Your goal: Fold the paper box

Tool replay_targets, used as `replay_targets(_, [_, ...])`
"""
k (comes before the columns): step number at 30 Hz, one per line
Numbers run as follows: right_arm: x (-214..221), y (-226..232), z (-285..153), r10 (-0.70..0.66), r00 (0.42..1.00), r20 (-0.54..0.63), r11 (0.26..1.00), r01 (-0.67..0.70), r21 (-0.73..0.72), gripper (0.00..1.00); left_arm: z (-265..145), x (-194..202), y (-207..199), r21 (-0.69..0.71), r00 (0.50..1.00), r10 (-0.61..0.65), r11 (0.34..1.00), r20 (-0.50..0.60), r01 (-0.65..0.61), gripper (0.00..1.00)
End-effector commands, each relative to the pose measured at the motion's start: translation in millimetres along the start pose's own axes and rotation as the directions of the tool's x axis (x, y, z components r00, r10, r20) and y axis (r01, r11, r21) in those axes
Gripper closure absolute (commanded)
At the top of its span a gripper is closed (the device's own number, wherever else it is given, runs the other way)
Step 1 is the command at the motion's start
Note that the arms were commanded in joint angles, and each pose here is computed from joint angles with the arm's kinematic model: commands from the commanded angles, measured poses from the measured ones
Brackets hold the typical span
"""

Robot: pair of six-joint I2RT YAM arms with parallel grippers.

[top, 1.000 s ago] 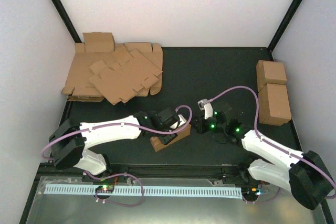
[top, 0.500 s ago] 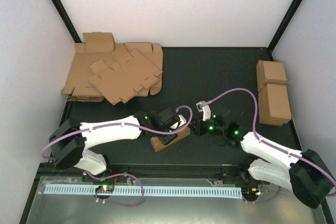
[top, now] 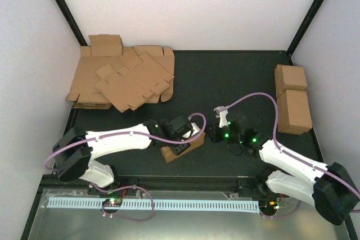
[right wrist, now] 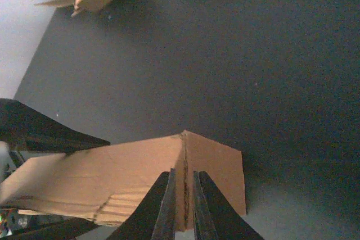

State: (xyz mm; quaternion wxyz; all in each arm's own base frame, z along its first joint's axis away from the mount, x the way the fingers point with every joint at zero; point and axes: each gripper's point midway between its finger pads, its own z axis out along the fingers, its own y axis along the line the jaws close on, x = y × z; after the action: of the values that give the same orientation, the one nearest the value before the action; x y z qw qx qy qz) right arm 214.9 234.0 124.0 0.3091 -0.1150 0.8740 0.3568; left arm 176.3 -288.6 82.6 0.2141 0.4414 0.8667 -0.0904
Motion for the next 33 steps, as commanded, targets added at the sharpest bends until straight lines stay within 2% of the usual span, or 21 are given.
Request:
replay_targets(1, [14.5,-0.8,6.2,0.035,0.998,-0.052,0.999,-0.036,-0.018,0.86,2.2,1.0,-1.2,-0.003,1.0,0.013,1.0,-0.018,-0.013,0.45])
replay_targets(9, [17.3,9.5,4.1,0.075,0.995,-0.068,0.994,-0.081,-0.075,0.84,2.7,-0.3,-1.9,-0.001,1.0,0.013,1.0,-0.017,-0.013,0.45])
replay_targets(14, [22.2,17.6,6.7,0.149,0.982,-0.112,0.98,-0.162,-0.116,0.84,2.9,-0.2,-2.3,0.0,1.0,0.012,1.0,-0.019,-0.012,0.45])
replay_targets(20, [16.4,19.1,1.5,0.188,0.978,-0.091,0.974,-0.198,-0.109,0.8,2.7,-0.6,-2.3,0.0,1.0,0.013,1.0,-0.019,-0.013,0.45])
replay_targets(25, [14.8,22.9,-0.5,0.24,0.966,-0.099,0.961,-0.251,-0.118,0.84,3.2,-0.1,-2.4,0.0,1.0,0.013,1.0,-0.022,-0.013,0.45])
replay_targets(33, [11.0,25.4,-2.7,0.307,0.947,-0.094,0.941,-0.316,-0.122,0.75,2.6,0.4,-2.8,0.001,1.0,0.014,1.0,-0.021,-0.014,0.46])
